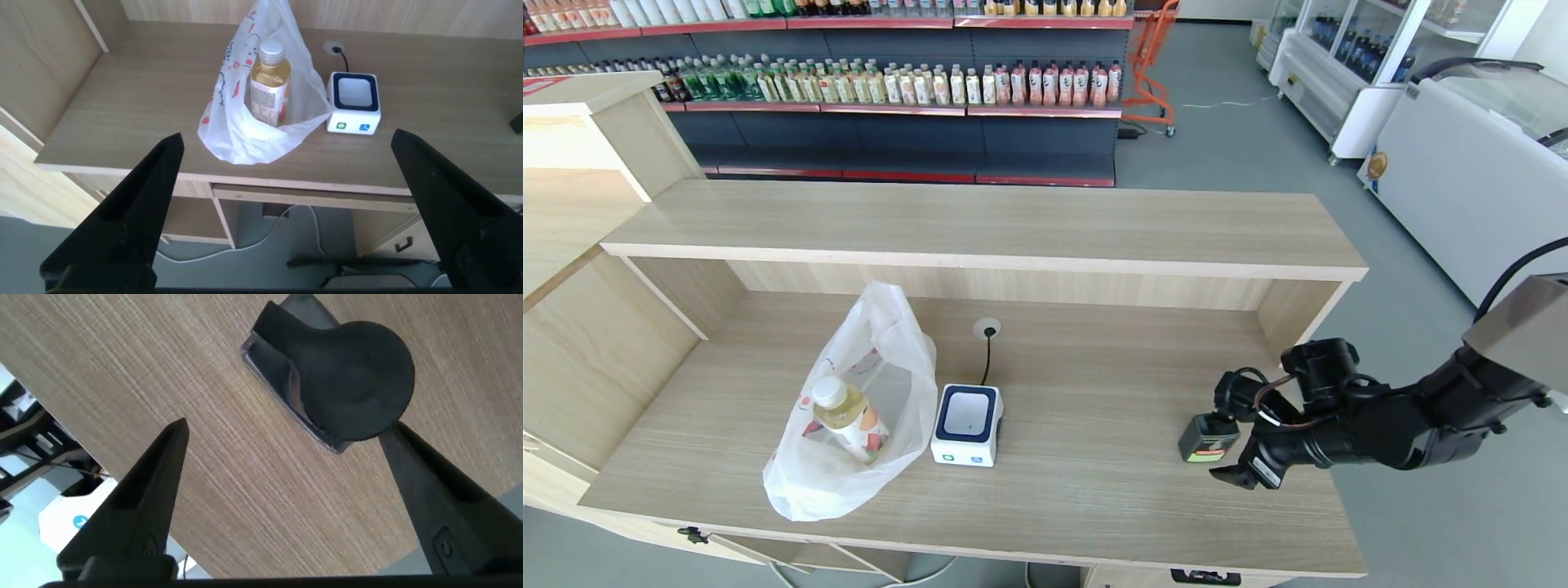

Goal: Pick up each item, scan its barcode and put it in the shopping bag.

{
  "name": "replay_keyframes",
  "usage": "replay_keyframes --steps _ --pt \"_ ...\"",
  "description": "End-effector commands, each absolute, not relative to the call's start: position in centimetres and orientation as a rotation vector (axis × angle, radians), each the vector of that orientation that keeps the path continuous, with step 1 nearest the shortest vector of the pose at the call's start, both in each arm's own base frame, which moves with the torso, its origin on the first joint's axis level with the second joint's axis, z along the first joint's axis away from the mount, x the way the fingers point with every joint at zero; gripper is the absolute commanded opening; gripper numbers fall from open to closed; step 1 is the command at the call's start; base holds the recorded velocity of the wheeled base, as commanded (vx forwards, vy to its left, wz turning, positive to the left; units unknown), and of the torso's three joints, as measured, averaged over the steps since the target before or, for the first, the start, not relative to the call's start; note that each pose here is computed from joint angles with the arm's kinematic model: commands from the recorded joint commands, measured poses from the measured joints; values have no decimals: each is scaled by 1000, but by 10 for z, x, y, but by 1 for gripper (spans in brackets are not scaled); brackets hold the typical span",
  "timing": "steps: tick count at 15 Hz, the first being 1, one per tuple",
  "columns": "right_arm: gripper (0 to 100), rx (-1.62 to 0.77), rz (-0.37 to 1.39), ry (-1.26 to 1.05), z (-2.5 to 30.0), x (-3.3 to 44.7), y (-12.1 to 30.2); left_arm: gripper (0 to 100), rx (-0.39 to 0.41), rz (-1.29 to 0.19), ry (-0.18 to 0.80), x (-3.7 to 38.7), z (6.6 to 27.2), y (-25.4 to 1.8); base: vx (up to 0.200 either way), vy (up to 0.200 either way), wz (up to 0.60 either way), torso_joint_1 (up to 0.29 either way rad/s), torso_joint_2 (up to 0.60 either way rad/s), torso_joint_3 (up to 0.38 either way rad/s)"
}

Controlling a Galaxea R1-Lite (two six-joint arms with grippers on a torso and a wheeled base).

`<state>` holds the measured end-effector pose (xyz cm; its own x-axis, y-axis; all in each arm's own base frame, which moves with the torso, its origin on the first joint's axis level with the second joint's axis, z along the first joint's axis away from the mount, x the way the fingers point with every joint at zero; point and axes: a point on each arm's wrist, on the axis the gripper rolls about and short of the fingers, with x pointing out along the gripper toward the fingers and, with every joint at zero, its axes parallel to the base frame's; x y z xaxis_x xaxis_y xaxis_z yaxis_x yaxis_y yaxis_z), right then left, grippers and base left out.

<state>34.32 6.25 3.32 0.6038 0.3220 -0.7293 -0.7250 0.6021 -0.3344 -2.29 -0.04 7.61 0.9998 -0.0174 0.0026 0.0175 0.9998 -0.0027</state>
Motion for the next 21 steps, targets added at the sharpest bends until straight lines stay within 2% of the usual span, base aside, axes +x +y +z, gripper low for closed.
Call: replay_keyframes --steps 1,7,11,12,15,21 --pt "0 -676 670 669 28 349 67 100 -3 -17 -3 -23 76 0 0 0 0 0 0 0" --pt "0 -685 686 630 23 354 78 100 -3 -17 -3 -23 76 0 0 0 0 0 0 0" --pt "0 -686 649 602 42 346 67 100 -3 -17 -3 -23 76 0 0 0 0 0 0 0" --pt "100 -685 643 597 44 346 66 100 -3 -17 -3 -23 76 0 0 0 0 0 0 0" --pt "100 -685 648 585 40 358 71 100 -3 -17 -3 -23 76 0 0 0 0 0 0 0" --pt "100 -687 754 529 19 387 108 100 -3 -17 -3 -23 76 0 0 0 0 0 0 0"
